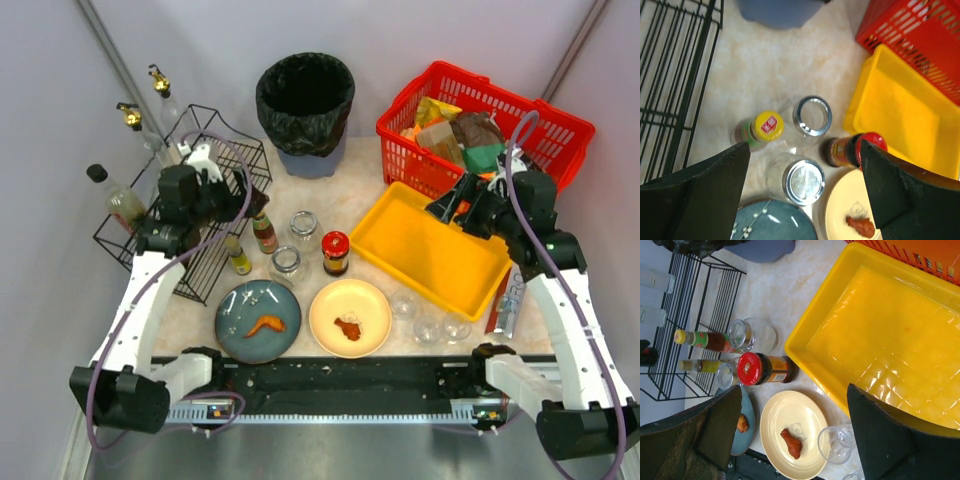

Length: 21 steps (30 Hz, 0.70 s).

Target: Clear the kitchen counter

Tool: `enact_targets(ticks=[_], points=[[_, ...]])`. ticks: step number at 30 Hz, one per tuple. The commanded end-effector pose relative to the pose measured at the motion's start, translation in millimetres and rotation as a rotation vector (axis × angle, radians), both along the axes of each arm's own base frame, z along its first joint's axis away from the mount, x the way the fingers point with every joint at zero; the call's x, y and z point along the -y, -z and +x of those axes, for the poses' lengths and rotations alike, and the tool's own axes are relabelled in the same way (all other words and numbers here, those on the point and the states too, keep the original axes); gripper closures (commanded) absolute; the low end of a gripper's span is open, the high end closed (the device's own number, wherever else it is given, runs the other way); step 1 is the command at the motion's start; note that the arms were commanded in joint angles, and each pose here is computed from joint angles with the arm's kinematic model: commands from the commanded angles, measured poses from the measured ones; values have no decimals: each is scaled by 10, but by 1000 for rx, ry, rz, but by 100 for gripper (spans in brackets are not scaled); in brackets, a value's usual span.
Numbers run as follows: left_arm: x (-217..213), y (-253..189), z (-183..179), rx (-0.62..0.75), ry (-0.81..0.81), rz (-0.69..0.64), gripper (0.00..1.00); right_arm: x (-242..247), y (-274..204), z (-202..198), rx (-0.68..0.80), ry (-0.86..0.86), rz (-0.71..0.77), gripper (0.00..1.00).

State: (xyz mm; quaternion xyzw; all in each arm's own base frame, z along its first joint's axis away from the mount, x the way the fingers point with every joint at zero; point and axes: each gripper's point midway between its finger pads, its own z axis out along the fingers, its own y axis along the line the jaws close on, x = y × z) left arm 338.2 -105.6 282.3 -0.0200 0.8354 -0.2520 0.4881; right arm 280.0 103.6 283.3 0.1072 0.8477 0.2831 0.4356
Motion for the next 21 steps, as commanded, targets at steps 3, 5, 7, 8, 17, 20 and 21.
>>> enact_targets(ticks=[3, 5, 7, 8, 17, 20, 21], points=[[-21, 202, 57, 59, -12, 64, 7, 76, -125, -136, 28, -10, -46, 16], [-54, 325, 118, 36, -41, 77, 9, 87, -97, -164, 20, -5, -51, 16], [-43, 404, 172, 29, -54, 83, 11, 95, -83, -177, 21, -3, -55, 16], [-36, 462, 193, 19, -63, 90, 11, 101, -66, -179, 20, -3, -60, 15], [158, 753, 350, -14, -11, 268, 13, 82, 150, -132, -35, -14, -60, 15], [83, 842, 396, -38, -56, 333, 19, 101, 199, -93, -37, 2, -63, 15], [69, 857, 396, -42, -67, 339, 22, 101, 216, -89, -40, 5, -61, 15]])
